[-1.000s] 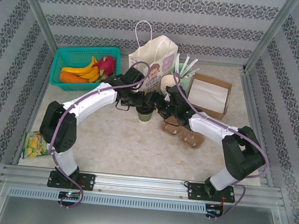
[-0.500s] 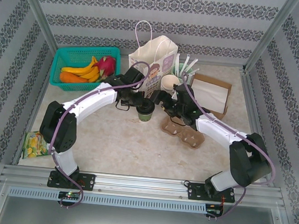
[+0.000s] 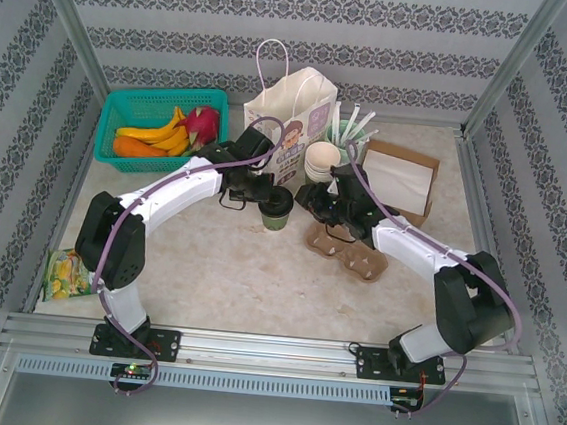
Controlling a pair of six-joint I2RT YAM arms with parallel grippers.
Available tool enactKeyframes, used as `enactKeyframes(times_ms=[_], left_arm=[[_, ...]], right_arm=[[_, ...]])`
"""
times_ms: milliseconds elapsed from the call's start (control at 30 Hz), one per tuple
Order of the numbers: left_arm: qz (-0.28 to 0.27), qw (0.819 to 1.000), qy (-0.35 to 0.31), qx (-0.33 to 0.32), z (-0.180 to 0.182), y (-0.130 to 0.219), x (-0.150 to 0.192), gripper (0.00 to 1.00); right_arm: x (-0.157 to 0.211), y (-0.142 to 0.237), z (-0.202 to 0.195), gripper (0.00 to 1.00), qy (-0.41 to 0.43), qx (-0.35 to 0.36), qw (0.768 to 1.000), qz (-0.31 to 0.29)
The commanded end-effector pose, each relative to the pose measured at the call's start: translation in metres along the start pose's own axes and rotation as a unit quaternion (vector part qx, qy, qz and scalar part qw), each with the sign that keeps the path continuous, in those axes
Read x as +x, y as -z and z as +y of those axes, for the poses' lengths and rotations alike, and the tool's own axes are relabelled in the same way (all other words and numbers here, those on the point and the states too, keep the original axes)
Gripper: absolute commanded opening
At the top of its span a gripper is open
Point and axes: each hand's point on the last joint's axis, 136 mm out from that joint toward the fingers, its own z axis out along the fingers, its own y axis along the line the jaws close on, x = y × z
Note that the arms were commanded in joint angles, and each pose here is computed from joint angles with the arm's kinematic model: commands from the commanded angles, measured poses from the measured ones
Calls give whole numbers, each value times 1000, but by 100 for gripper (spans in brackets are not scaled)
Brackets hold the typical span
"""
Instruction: Pack the takeout coffee
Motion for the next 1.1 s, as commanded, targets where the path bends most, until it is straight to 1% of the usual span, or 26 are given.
enactKeyframes(times_ms=[0,167,400,600,1067], left_arm=[[73,997,6,-33,16,-27,37,0],[74,997,6,-33,16,-27,37,0],[77,997,4,-31,15,-28,37,0],[80,996,4,-29,14,-29,38,0],[93,995,4,-29,16,-35,45,0]], right_arm=[[-1,-4,6,31,0,-5,1000,14],[2,-10,14,28,4,-22,999,32],[7,-17,13,24,3,-13,999,41],[12,-19,-3,16,-10,30,998,52],[28,-18,-36,17,-6,116,991,70]])
